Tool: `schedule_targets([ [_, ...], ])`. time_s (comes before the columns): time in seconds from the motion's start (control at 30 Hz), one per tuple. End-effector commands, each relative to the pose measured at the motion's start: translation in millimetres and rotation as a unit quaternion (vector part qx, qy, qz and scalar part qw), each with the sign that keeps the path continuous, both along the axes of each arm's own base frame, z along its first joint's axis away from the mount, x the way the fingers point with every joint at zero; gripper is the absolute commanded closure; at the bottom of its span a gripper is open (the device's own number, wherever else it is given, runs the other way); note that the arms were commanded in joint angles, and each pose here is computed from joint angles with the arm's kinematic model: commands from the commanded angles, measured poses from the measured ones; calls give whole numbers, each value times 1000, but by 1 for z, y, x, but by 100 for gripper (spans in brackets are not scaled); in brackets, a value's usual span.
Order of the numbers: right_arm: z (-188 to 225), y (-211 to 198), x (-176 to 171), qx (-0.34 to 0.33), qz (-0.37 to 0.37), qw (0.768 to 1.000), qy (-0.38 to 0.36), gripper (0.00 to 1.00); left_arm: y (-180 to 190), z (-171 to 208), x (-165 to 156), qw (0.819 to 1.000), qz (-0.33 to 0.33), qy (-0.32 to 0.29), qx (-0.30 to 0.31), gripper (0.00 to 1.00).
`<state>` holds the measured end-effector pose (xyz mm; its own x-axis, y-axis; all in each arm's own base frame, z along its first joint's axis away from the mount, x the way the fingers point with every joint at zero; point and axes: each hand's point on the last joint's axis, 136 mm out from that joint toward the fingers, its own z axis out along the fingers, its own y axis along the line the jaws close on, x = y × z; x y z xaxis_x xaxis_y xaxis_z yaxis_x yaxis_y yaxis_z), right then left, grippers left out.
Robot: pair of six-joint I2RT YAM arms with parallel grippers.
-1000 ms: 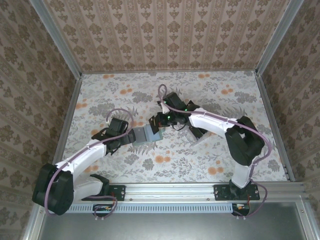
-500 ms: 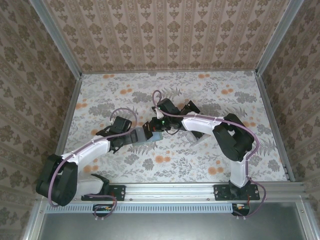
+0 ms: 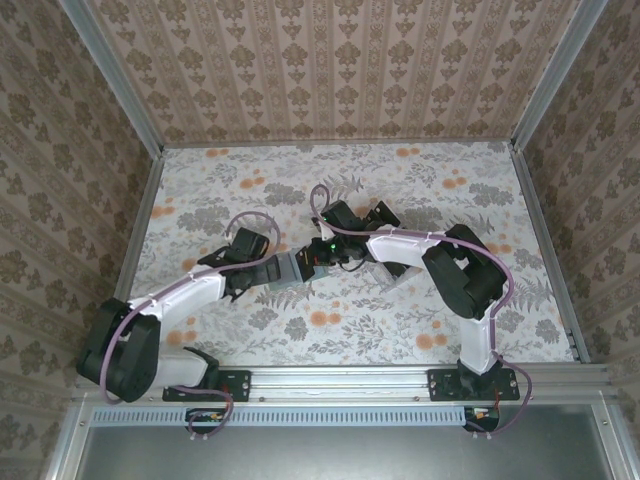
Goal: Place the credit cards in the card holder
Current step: Insert the credit card into the card slot.
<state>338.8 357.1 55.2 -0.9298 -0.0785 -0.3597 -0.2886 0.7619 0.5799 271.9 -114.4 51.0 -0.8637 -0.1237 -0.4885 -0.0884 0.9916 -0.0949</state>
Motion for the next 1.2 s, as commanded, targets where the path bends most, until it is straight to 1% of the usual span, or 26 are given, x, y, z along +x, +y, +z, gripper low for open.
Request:
schedule_targets([
  [0.0,-16,-6,0,-18,-1,1000,2,100,-10,8,10,1000,-17,-14,0,0],
  [0.27,-17,-7,-2,-15,-3,1000,6,100,-18,0,12,1000,-24,-9,6,0],
  [0.6,-21,-6,-4,-8,-7,1000,13,100,-18,-16,12,1000,-23,-2,14,0],
  [0.77,-21,-5,-4,-5,-8,1000,13,100,-11,-27,6,999,-17,12,28,0],
  [1.17,-16,-2,-2,5,-11,1000,15,100,14,-37,-9,998,17,40,51,0],
])
